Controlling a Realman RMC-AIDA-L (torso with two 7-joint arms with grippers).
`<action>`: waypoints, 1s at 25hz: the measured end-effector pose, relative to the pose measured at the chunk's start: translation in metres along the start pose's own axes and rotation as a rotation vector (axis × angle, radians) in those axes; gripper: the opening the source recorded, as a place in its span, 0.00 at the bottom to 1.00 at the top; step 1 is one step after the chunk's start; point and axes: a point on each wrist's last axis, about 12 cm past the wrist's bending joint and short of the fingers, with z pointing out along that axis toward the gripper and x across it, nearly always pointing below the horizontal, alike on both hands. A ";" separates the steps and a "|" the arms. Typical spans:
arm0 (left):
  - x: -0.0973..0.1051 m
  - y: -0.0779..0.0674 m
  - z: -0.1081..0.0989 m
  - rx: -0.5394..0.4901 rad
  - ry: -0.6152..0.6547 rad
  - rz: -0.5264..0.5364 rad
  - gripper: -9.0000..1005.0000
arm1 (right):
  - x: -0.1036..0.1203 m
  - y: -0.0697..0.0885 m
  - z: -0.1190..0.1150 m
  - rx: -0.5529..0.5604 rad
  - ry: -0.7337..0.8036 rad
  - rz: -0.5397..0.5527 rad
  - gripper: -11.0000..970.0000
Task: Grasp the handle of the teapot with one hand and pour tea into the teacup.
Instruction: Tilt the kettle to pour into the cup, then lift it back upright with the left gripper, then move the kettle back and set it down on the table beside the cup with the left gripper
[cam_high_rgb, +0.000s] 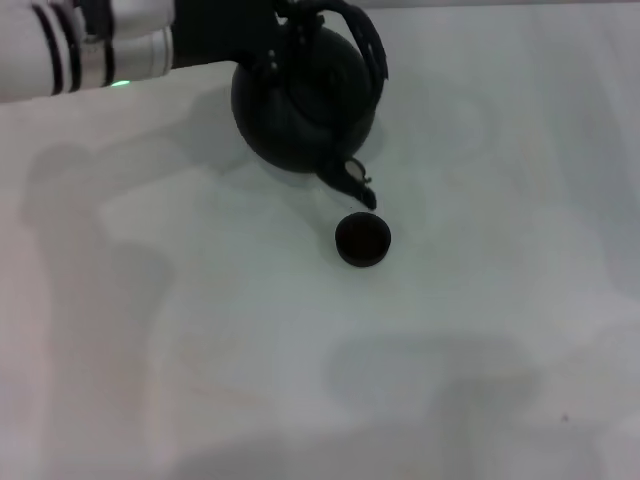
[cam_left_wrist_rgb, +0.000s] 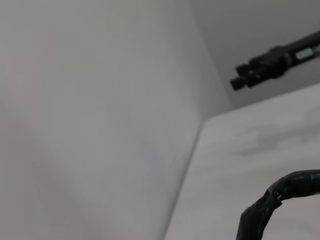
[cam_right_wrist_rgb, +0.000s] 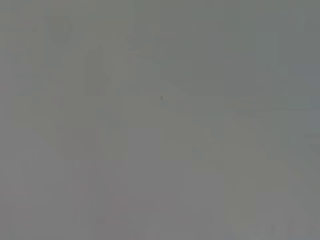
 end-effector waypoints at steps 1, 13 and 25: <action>0.002 -0.001 -0.003 -0.021 -0.016 -0.012 0.11 | 0.000 0.000 0.000 0.000 0.000 0.000 0.87; 0.037 -0.036 -0.048 -0.414 -0.245 -0.242 0.11 | -0.005 -0.003 0.005 0.009 0.001 -0.016 0.87; 0.050 -0.104 -0.057 -0.809 -0.326 -0.487 0.11 | -0.017 -0.003 0.019 0.009 -0.010 -0.040 0.87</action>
